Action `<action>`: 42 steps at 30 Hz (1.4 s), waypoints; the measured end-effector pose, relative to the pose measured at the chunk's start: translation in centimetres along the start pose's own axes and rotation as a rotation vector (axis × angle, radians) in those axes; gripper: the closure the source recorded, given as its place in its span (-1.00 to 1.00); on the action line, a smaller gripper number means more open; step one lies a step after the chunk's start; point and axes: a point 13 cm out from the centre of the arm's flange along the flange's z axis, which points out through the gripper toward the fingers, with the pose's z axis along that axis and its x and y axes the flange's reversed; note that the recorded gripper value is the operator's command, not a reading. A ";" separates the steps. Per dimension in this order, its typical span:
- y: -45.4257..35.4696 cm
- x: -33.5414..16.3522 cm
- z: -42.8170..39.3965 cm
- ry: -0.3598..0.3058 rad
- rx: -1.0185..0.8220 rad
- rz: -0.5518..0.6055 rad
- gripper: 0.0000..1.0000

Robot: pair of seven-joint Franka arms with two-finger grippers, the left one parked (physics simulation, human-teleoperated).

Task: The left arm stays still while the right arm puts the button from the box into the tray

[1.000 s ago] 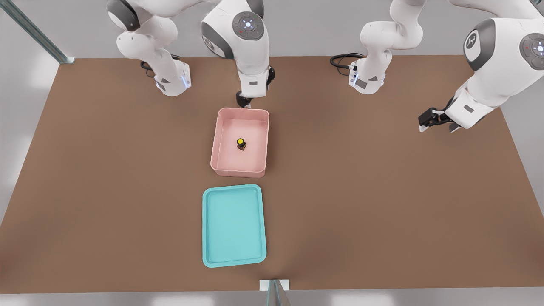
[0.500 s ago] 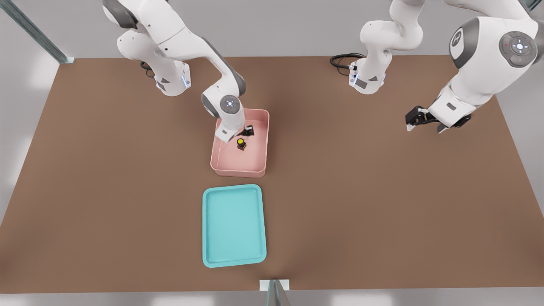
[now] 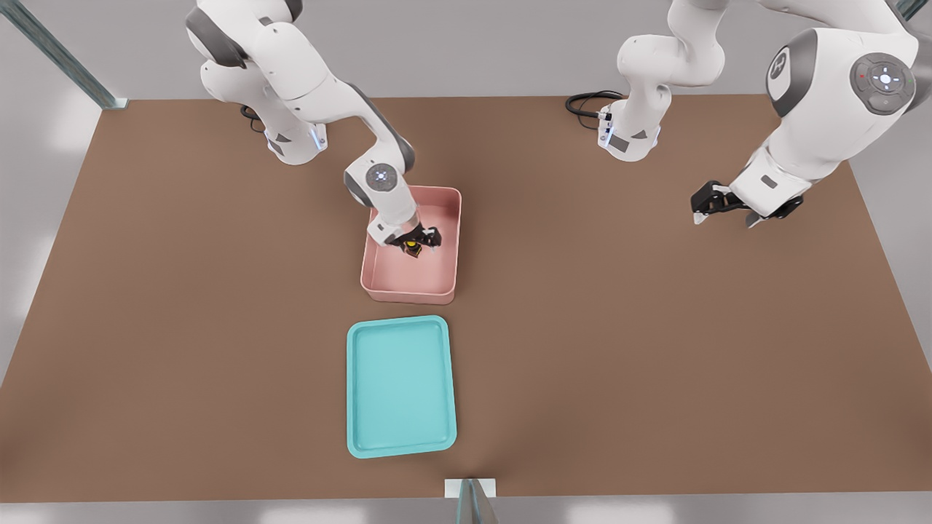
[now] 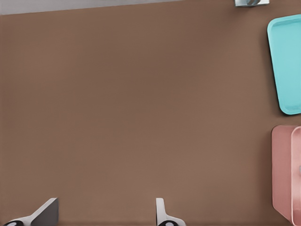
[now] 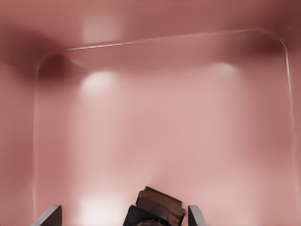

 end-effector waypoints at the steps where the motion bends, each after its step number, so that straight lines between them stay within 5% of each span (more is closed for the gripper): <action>1: -0.1 0.1 0.0 -0.002 -0.002 0.003 -0.98; 8: -1.2 0.9 0.3 -0.004 -0.002 0.005 -0.91; 10: -1.1 1.0 0.4 -0.007 -0.005 0.002 -0.31; 13: -1.0 0.6 0.3 -0.013 -0.011 0.003 -0.16; 23: 1.1 -3.0 -1.6 -0.055 -0.050 0.023 -0.04; 30: 6.1 -21.7 -13.0 -0.187 -0.118 0.121 -0.04; 35: 2.2 -35.4 -7.6 -0.192 -0.072 0.161 -0.04; 36: 1.2 -37.0 -6.1 -0.188 -0.065 0.153 -0.06; 37: 0.4 -38.0 -5.0 -0.186 -0.059 0.140 -1.00; 40: -0.2 -40.1 -6.9 -0.187 -0.053 0.084 -1.00; 42: 1.4 -41.0 -17.9 -0.218 -0.072 0.039 -1.00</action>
